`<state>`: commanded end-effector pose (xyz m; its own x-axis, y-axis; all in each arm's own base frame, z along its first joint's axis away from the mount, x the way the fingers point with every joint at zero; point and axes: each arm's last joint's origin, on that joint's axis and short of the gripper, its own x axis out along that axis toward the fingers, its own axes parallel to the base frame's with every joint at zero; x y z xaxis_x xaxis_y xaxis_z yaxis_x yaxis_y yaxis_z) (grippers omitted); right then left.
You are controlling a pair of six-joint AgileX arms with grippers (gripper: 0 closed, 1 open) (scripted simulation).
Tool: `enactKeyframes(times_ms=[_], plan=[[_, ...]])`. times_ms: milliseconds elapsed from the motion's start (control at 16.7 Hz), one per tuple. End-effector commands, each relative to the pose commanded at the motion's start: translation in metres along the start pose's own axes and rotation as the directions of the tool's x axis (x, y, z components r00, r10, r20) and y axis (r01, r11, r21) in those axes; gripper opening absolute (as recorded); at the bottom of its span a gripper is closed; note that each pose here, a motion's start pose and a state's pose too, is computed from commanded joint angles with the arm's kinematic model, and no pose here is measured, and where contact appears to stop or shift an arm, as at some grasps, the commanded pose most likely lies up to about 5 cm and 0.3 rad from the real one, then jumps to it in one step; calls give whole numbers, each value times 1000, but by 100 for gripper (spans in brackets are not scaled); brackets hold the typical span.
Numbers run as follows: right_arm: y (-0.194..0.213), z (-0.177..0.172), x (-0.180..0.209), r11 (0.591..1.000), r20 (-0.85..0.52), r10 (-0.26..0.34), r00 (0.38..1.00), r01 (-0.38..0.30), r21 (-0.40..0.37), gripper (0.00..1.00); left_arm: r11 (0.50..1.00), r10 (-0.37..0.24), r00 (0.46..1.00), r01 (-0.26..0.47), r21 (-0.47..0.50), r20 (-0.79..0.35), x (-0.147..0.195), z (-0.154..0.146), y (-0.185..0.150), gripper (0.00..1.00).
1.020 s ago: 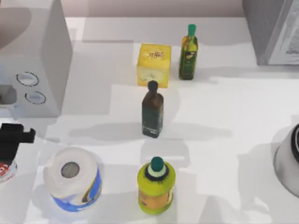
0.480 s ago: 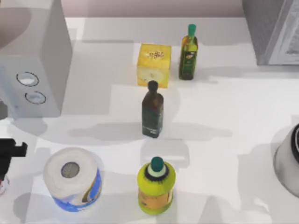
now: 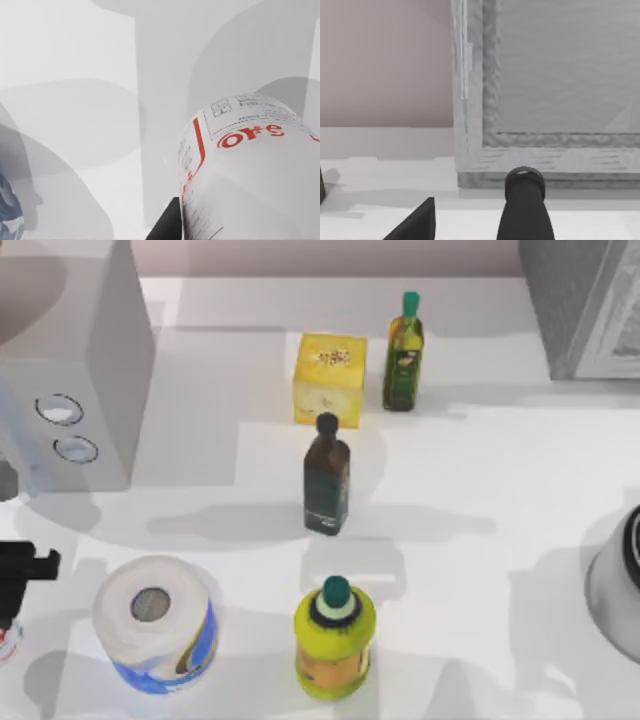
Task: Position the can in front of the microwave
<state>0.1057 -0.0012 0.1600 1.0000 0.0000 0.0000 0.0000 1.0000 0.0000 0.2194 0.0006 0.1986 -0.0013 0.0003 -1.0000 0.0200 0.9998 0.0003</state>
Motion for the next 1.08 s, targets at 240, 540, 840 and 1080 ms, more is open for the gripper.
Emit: enactKeyframes(times_ms=[240,540,840,1080], plan=[[0,0,0,1000,0,0,1000,0,0,100,1000,0,1000,0,0,0,0,0,0,23],[0,0,0,1000,0,0,1000,0,0,100,1000,0,1000,0,0,0,0,0,0,60],[0,0,0,1000,0,0,1000,0,0,100,1000,0,1000,0,0,0,0,0,0,98],[0,0,0,1000,0,0,1000,0,0,100,1000,0,1000,0,0,0,0,0,0,100]])
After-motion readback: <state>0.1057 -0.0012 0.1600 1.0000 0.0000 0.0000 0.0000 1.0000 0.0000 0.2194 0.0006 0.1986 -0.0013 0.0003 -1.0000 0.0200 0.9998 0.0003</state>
